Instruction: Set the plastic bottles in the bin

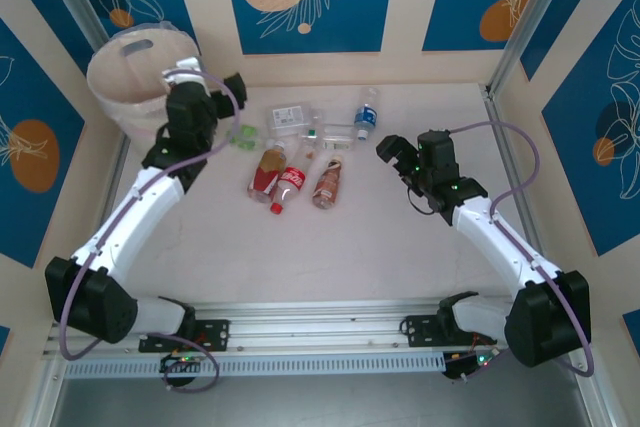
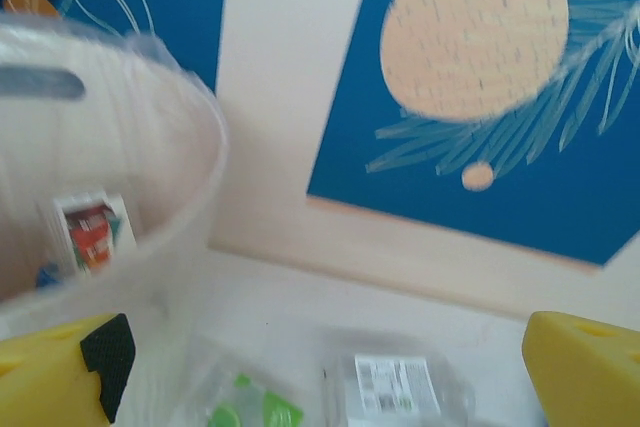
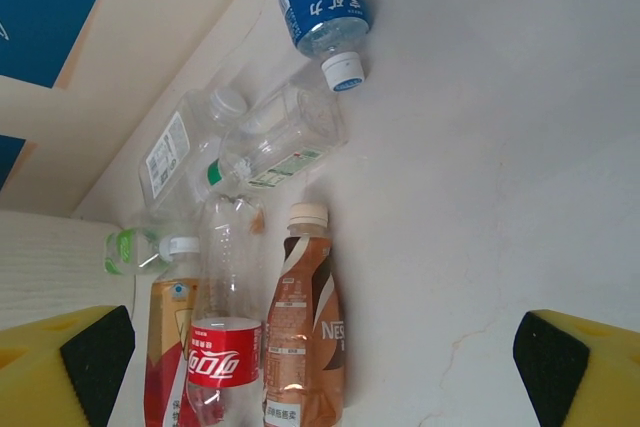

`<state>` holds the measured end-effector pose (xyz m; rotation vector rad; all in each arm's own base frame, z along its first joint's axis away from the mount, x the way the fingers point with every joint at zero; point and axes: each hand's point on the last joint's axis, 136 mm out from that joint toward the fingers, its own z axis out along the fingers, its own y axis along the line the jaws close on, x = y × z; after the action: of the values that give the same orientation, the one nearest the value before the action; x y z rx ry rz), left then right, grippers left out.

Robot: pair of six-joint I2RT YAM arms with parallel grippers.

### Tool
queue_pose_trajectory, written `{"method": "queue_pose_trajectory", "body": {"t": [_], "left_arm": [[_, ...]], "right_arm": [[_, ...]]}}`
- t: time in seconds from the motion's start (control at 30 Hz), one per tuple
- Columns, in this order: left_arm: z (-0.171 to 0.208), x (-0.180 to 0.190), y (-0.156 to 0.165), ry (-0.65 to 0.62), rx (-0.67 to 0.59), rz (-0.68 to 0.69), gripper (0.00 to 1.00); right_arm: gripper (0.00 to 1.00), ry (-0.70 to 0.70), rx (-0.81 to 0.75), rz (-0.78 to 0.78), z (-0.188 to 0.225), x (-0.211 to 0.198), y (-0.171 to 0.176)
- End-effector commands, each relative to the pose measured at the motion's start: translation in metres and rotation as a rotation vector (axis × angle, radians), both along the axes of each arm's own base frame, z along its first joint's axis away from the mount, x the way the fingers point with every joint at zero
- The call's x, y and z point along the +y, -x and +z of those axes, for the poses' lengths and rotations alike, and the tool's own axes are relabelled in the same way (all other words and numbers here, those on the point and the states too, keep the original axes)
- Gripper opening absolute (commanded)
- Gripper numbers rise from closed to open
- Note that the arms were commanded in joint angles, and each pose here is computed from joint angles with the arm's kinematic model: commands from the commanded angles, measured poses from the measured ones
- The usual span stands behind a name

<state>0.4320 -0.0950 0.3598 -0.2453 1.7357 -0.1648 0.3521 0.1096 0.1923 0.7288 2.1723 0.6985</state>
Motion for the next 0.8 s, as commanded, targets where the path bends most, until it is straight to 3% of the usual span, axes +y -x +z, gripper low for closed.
{"method": "queue_pose_trajectory", "body": {"t": [0.0,0.23,0.43,0.77], "left_arm": [[-0.014,-0.004,0.015,-0.064,0.019,0.041,1.0],[-0.081,-0.039,0.036,-0.153,0.244,-0.108,1.0],[-0.144,-0.081,0.05,-0.193,0.446,-0.378,1.0],[-0.225,-0.096,0.04,-0.315,0.816,-0.446,1.0]], "right_arm": [[0.99,0.021,-0.022,0.007,0.002,-0.004,0.003],[1.0,0.02,-0.083,0.062,0.006,0.002,0.007],[1.0,0.02,-0.136,0.091,0.016,0.005,0.007],[0.99,0.005,-0.122,0.084,0.013,0.006,0.007]]}}
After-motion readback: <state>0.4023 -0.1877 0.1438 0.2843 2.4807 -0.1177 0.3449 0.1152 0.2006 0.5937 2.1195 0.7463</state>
